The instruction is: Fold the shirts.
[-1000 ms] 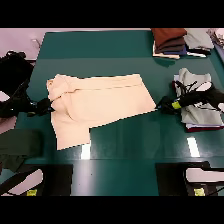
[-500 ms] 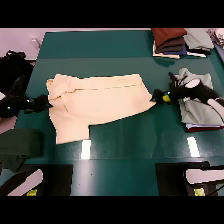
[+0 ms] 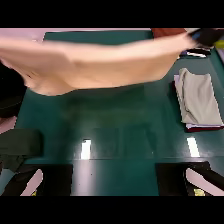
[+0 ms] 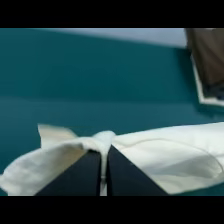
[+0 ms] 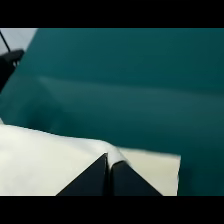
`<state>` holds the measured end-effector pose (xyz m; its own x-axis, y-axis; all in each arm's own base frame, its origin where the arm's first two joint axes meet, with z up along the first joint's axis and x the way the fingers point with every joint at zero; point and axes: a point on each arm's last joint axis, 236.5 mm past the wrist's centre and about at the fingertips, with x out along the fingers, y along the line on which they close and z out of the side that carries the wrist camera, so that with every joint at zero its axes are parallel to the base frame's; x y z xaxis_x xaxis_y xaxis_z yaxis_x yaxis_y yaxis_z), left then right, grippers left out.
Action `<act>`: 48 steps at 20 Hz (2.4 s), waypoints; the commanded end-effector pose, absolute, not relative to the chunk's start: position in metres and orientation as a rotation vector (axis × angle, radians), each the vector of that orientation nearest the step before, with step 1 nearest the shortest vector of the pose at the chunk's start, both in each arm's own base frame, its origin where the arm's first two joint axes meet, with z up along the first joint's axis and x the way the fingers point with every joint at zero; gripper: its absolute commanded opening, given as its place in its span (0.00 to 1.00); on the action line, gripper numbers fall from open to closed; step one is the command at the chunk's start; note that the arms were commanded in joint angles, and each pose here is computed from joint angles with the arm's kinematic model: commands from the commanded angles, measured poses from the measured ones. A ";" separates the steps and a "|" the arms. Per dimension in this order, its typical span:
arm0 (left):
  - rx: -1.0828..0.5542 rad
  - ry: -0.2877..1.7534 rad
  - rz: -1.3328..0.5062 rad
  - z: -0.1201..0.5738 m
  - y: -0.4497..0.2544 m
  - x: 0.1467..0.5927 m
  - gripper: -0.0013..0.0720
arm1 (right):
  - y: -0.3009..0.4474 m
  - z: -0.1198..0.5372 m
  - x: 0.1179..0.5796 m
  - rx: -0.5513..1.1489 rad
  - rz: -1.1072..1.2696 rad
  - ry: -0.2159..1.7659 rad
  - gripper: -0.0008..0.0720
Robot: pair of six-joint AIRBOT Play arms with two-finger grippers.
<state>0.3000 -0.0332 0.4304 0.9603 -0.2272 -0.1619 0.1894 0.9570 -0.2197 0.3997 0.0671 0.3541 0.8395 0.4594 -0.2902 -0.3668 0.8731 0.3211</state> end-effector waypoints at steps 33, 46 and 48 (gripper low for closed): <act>-0.313 0.999 -0.231 0.071 -0.066 0.537 0.05 | 0.005 0.079 0.517 0.283 0.198 1.161 0.03; -0.321 1.539 -0.231 -0.052 -0.061 0.410 0.15 | 0.014 -0.004 0.419 0.243 0.190 1.430 0.04; -0.308 1.572 -0.195 -0.054 -0.054 0.403 0.83 | 0.014 -0.002 0.418 0.242 0.185 1.414 0.53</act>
<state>0.4207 -0.0607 -0.0420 0.0587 -0.3417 -0.9380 -0.0420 0.9379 -0.3443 0.4254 0.0118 0.0043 0.1510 0.2691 -0.9512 0.0098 0.9618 0.2736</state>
